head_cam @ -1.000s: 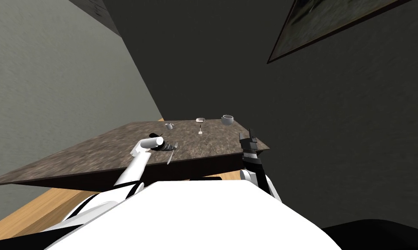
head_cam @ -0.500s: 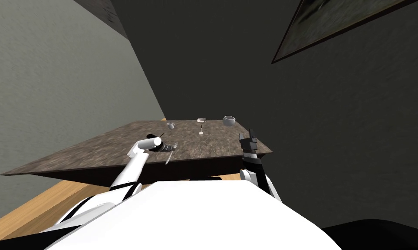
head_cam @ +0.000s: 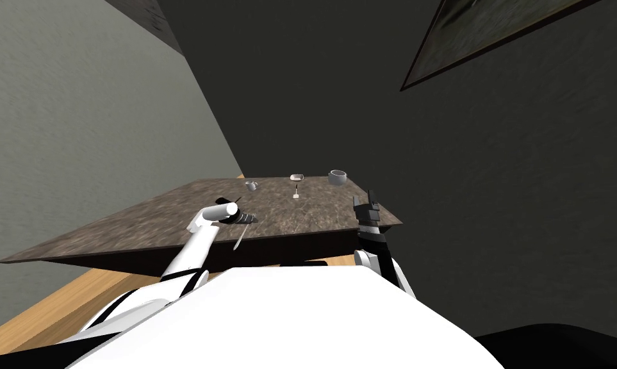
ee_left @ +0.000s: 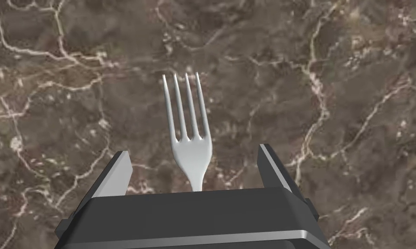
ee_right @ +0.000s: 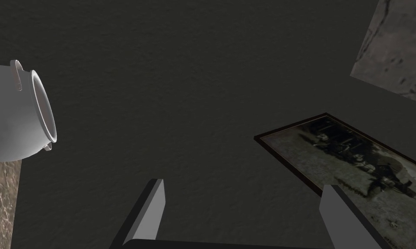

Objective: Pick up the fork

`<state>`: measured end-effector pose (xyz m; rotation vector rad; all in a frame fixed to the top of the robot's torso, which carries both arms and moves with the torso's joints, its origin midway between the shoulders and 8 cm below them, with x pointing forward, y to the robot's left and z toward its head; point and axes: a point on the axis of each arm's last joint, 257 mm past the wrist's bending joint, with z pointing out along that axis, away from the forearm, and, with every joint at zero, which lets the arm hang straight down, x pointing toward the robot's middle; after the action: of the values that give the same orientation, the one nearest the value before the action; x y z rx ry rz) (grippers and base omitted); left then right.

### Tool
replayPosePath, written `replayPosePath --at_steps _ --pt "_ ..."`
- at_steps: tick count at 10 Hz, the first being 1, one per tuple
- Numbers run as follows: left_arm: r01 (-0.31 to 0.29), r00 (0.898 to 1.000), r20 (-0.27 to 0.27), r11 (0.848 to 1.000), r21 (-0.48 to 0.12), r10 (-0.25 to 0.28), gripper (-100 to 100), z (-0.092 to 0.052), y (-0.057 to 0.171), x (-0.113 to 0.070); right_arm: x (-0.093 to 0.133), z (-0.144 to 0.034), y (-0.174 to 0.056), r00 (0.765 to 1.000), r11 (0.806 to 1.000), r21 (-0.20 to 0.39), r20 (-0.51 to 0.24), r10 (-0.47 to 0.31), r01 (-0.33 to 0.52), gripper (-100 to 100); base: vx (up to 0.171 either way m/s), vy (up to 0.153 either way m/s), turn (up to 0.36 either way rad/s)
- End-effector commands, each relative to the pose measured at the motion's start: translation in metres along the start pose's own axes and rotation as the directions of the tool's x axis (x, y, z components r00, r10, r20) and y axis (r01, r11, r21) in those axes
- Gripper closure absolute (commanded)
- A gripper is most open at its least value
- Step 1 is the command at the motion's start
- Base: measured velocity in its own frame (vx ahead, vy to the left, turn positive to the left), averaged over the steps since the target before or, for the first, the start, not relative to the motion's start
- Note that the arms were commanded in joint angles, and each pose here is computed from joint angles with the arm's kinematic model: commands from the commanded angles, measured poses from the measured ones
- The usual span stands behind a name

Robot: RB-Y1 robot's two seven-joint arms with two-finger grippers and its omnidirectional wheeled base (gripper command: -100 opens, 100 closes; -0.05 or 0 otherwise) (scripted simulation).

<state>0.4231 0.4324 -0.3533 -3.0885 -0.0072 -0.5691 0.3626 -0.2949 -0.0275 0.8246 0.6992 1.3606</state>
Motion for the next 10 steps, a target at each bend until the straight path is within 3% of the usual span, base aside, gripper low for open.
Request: replayPosePath --at_steps 1,3,6,7,8,10 --pt "0.000 1.000 0.000 1.000 0.000 0.000 -100 0.000 0.000 0.000 0.000 0.000 0.000 1.000 1.000 0.000 0.000 0.000 0.000 0 0.000 0.000 0.000" --pt "0.000 1.000 0.000 1.000 0.000 0.000 -100 0.000 0.000 0.000 0.000 0.000 0.000 1.000 1.000 0.000 0.000 0.000 0.000 0 0.009 -0.012 0.034" --pt "-0.006 1.000 -0.001 1.000 -0.001 0.006 -100 0.018 0.000 -0.008 0.000 0.000 0.000 1.000 1.000 0.000 0.000 0.000 0.000 0 0.010 -0.014 0.040" --pt "-0.005 1.000 -0.016 1.000 0.004 0.005 -100 0.013 -0.001 -0.001 0.000 0.000 0.000 1.000 1.000 0.000 0.000 0.000 0.000 0 0.002 -0.007 0.009" --pt "-0.006 1.000 -0.019 1.000 0.005 0.006 100 0.013 -0.001 -0.001 0.000 0.000 0.000 1.000 1.000 0.000 0.000 0.000 0.000 0 -0.001 0.001 0.011" --pt "-0.004 1.000 -0.019 1.000 0.006 0.004 100 0.013 -0.001 -0.001 0.000 0.000 0.000 1.000 1.000 0.000 0.000 0.000 0.000 0 0.000 0.000 0.000"
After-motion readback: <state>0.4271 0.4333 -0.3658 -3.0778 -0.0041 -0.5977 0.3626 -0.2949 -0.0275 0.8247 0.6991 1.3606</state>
